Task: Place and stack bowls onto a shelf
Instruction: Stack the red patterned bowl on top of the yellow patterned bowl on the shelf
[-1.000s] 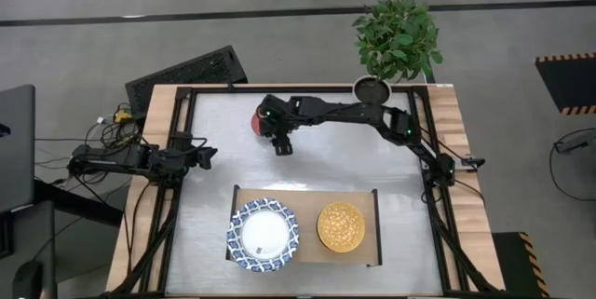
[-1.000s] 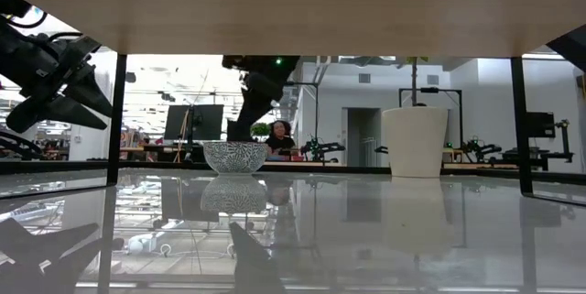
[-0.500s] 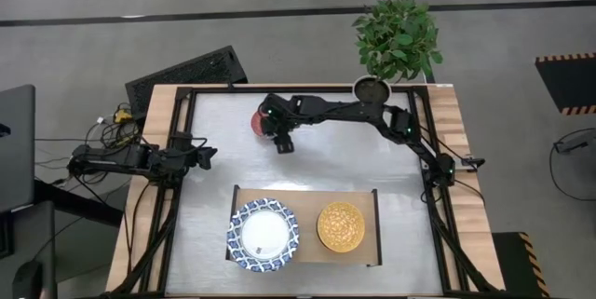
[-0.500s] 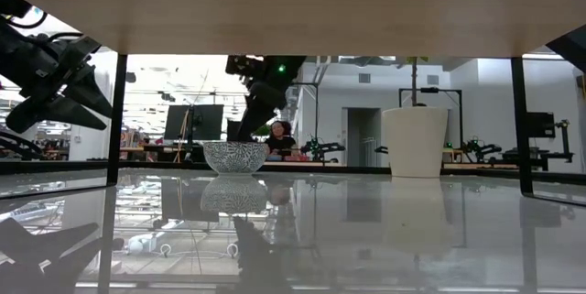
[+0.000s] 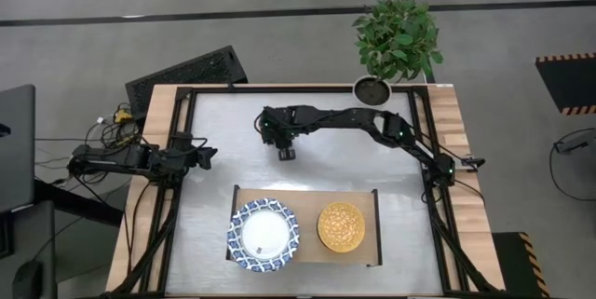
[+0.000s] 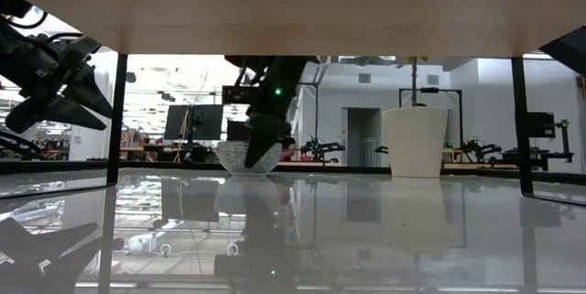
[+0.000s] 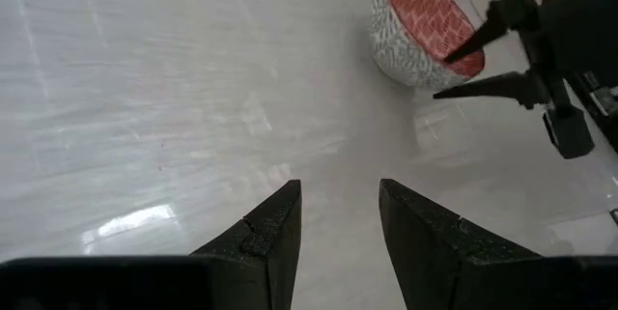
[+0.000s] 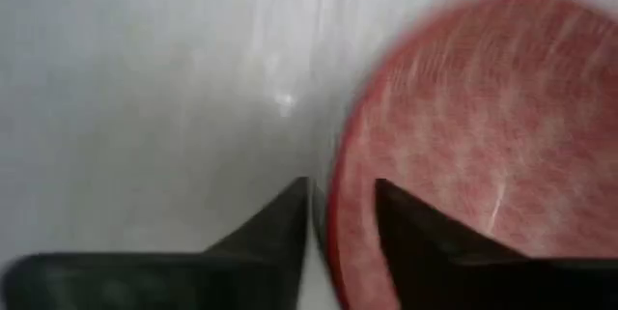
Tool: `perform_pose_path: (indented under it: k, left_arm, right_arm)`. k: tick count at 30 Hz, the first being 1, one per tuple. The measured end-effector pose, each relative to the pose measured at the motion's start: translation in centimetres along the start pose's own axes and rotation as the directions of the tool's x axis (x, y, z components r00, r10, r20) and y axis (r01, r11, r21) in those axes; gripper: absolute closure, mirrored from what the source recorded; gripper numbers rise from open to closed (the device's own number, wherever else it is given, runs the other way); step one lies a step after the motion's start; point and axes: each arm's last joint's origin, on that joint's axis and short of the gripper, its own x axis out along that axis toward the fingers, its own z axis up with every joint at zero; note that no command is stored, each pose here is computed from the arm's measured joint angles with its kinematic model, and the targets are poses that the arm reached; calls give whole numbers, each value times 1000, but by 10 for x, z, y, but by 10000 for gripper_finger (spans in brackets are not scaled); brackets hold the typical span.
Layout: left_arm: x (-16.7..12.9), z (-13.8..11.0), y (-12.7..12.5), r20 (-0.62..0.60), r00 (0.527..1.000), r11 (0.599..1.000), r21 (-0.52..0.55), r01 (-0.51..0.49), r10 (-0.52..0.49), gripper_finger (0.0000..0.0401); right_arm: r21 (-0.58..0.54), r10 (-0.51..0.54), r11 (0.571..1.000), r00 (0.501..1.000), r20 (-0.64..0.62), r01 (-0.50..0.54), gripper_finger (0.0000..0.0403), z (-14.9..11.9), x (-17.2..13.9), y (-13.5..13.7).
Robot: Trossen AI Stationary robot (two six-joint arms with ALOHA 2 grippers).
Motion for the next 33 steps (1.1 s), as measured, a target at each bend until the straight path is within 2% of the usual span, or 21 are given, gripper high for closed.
perform_pose_path:
  k: [4, 10, 13, 16, 20, 28, 31, 33]
  left_arm:
    - [0, 0, 0, 1, 1000, 1000, 0, 0, 0, 273]
    - [0, 0, 0, 1, 1000, 1000, 2, 0, 0, 273]
    - [0, 0, 0, -2, 1000, 1000, 2, 1, -1, 273]
    - [0, 0, 0, -4, 1000, 1000, 1, 2, -2, 273]
    - [0, 0, 0, -4, 1000, 1000, 1, 2, -2, 273]
    - [0, 0, 0, -14, 1000, 1000, -5, 8, -8, 273]
    - [0, -1, 0, -20, 1000, 1000, -5, 10, -10, 273]
    - [0, -1, 0, -21, 1000, 1000, -5, 9, -9, 273]
  right_arm:
    - [-9, 17, 1000, 1000, -6, -17, 363, 2, -11, 3]
    - [-11, 25, 1000, 999, -29, -25, 364, 12, -29, 6]
    - [-26, 24, 999, 999, -30, -25, 364, 23, -53, 8]
    - [-25, 2, 1000, 1000, 23, -2, 364, 39, -103, 8]
    - [-47, 27, 999, 991, 127, -21, 364, 40, -195, 25]
    - [-114, 157, 984, 961, 229, -134, 364, 11, -333, 99]
    - [-211, 224, 961, 948, 226, -177, 364, -5, -369, 136]
    - [-280, 245, 943, 945, 217, -180, 364, -10, -382, 162]
